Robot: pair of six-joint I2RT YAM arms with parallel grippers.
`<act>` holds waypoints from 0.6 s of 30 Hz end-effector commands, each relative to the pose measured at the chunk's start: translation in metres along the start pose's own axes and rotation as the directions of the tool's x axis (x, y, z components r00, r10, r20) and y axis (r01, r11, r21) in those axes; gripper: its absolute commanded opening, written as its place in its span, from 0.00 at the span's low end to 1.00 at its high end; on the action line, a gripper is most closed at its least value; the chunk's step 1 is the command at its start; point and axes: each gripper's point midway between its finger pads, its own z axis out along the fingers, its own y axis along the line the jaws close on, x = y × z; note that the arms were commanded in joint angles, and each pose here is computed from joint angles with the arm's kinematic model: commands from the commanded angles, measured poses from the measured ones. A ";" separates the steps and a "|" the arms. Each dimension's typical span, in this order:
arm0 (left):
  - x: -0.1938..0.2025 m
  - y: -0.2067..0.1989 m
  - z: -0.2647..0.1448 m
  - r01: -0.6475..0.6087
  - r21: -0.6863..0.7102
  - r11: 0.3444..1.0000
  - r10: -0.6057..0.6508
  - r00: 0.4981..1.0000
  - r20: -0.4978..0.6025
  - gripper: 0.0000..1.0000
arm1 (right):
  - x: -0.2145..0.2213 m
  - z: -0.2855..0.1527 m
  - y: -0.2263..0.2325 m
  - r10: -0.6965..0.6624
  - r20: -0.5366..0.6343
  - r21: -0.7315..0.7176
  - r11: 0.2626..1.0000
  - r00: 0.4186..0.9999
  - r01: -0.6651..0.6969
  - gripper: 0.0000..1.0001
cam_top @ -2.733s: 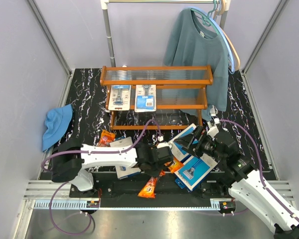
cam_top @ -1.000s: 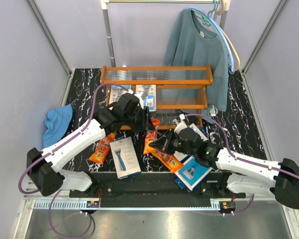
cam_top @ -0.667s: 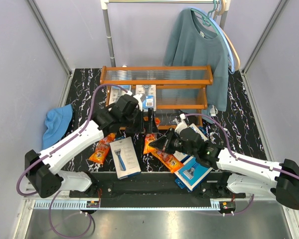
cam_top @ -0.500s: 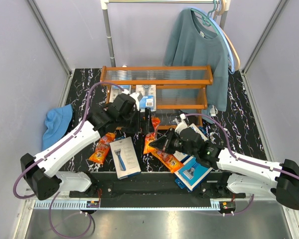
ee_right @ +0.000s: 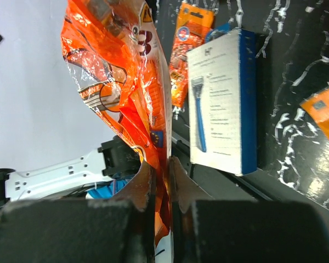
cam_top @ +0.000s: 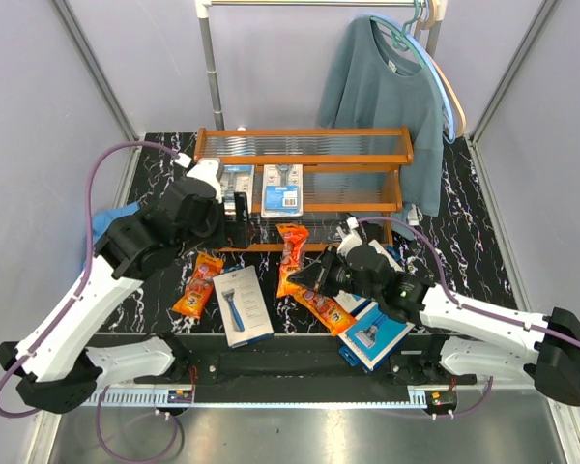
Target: Place and organize the shaving razors onto the shelf
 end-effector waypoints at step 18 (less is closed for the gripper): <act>0.044 0.073 -0.022 -0.038 -0.230 0.972 0.036 0.999 -0.012 0.99 | -0.064 0.016 0.135 -0.222 0.034 -0.094 0.970 0.974 0.224 0.00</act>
